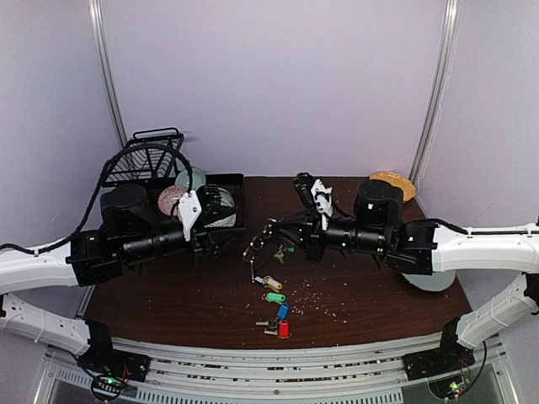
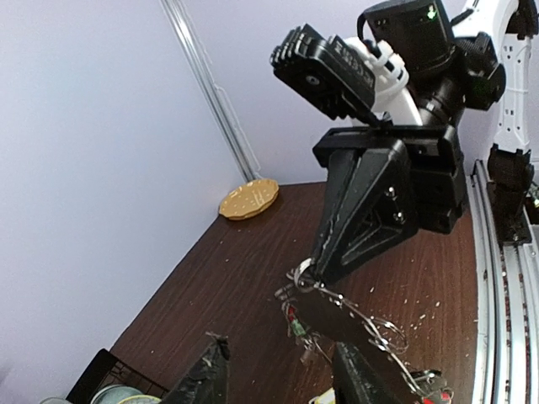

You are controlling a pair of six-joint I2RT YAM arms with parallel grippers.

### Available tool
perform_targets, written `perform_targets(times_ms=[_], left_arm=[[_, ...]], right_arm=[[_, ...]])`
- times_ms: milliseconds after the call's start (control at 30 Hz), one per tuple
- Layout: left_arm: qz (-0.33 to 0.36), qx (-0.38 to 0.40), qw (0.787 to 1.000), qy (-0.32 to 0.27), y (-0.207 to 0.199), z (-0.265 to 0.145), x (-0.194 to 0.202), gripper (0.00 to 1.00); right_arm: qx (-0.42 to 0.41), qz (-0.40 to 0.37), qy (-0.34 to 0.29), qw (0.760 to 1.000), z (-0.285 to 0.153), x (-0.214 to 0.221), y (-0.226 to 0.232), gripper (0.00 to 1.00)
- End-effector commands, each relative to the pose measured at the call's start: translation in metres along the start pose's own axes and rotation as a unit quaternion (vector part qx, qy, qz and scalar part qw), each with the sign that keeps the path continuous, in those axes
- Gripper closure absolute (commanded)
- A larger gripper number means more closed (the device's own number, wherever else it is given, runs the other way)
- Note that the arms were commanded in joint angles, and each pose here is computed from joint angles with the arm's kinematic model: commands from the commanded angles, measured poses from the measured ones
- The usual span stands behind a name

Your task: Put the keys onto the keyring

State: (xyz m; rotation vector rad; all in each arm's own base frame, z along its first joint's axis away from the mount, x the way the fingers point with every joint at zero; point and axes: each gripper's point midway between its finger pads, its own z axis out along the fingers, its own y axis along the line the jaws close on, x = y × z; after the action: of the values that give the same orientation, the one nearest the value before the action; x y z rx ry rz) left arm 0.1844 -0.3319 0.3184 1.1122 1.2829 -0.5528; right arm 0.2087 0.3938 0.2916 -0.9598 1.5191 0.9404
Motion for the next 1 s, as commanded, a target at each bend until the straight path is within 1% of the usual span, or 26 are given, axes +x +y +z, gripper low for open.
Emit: perform_targets(times_ms=[0,100,167,200,300,333,433,467,533,600,633,700,800,833,967], left_arm=[[0.011,-0.036,0.999,0.028,0.016,-0.001,-0.001,0.54],[-0.003,-0.026,0.999,0.032,0.014,0.005,-0.006,0.52],[-0.011,0.005,0.999,0.039,0.006,0.013,-0.010,0.52],[-0.020,0.019,0.999,0.043,0.003,0.017,-0.012,0.53],[-0.048,0.062,0.995,0.060,-0.004,0.028,-0.015,0.58],[-0.056,0.094,0.992,0.063,-0.011,0.030,-0.014,0.62],[-0.053,0.138,0.986,0.076,-0.024,0.033,-0.005,0.71],[-0.042,0.159,0.984,0.068,-0.032,0.031,-0.005,0.72],[-0.019,0.195,0.980,0.029,-0.045,0.018,-0.013,0.72],[-0.007,0.198,0.980,-0.011,-0.048,0.008,-0.021,0.69],[-0.002,0.195,0.981,-0.018,-0.048,0.007,-0.021,0.69],[0.002,0.188,0.982,-0.013,-0.047,0.010,-0.017,0.71],[-0.008,0.164,0.986,0.010,-0.038,0.023,-0.011,0.81],[-0.008,0.162,0.987,0.015,-0.037,0.026,-0.009,0.82],[-0.010,0.182,0.983,0.019,-0.046,0.030,-0.004,0.80]], right_arm=[[0.055,0.022,-0.008,0.998,-0.001,-0.019,-0.018,1.00],[0.031,0.009,0.003,0.999,0.001,-0.016,-0.010,1.00],[-0.001,-0.017,0.008,1.000,0.000,-0.013,0.002,1.00],[-0.022,-0.029,0.009,0.999,-0.002,-0.012,0.009,1.00],[-0.049,-0.061,0.009,0.997,-0.006,-0.010,0.020,1.00],[-0.058,-0.071,0.008,0.996,-0.008,-0.009,0.023,1.00],[-0.099,-0.103,-0.004,0.990,-0.014,-0.007,0.039,1.00],[-0.110,-0.107,-0.011,0.988,-0.017,-0.006,0.043,1.00],[-0.120,-0.111,-0.025,0.986,-0.021,-0.009,0.048,1.00],[-0.123,-0.116,-0.031,0.985,-0.024,-0.008,0.049,1.00],[-0.122,-0.117,-0.031,0.985,-0.024,-0.008,0.049,1.00],[-0.125,-0.120,-0.032,0.984,-0.024,-0.008,0.051,1.00],[-0.132,-0.126,-0.038,0.983,-0.024,-0.010,0.056,1.00],[-0.134,-0.127,-0.040,0.982,-0.024,-0.011,0.057,1.00],[-0.135,-0.130,-0.042,0.981,-0.023,-0.011,0.059,1.00]])
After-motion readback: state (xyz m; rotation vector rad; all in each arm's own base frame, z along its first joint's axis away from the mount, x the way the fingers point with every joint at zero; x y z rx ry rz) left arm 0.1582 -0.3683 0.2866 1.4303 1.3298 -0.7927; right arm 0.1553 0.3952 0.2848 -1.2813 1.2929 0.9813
